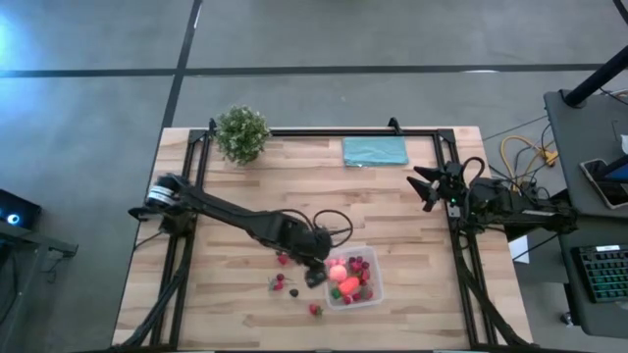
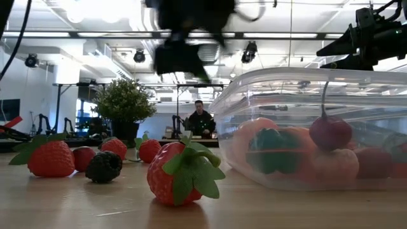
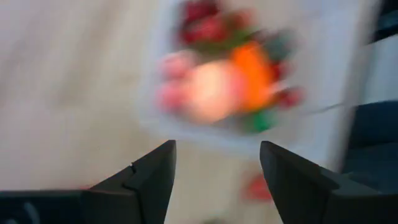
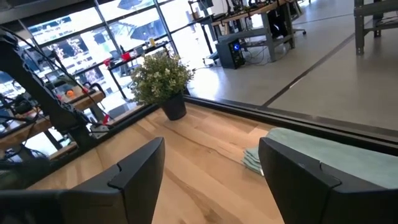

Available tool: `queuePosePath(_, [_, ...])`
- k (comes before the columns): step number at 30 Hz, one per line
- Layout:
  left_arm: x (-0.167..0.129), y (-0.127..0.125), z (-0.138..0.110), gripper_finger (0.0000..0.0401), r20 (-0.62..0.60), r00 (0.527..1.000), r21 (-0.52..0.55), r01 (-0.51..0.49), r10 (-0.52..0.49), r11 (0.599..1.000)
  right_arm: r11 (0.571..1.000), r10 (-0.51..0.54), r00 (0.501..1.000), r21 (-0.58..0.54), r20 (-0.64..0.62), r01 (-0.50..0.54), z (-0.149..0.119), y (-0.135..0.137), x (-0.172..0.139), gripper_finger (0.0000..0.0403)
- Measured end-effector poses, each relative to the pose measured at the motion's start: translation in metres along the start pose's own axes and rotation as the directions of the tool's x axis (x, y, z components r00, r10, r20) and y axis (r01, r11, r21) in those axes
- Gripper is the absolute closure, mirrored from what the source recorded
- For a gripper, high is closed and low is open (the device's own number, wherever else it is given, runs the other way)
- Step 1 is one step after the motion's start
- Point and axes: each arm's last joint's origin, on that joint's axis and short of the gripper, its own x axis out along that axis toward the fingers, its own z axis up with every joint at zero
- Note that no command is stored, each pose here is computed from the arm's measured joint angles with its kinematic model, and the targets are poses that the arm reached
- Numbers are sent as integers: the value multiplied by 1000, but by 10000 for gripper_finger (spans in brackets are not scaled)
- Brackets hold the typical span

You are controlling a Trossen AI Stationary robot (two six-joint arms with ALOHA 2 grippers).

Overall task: Pick and placing Produce into tupperware
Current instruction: Put the red strawberry into the transparent container

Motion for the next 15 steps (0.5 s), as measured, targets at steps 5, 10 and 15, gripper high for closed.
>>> queuePosePath(5, [-24,15,-16,187,17,951,334,-298,310,894,1000,-1,1000,-1,-1,1,0,0,0,150])
queuePosePath(10, [-17,27,-25,187,-46,940,610,-242,339,755,1000,-1,1000,0,0,1,0,0,0,155])
queuePosePath(15, [3,43,-42,187,-137,918,720,-166,372,674,1000,-1,1000,-1,-1,1,0,0,0,155])
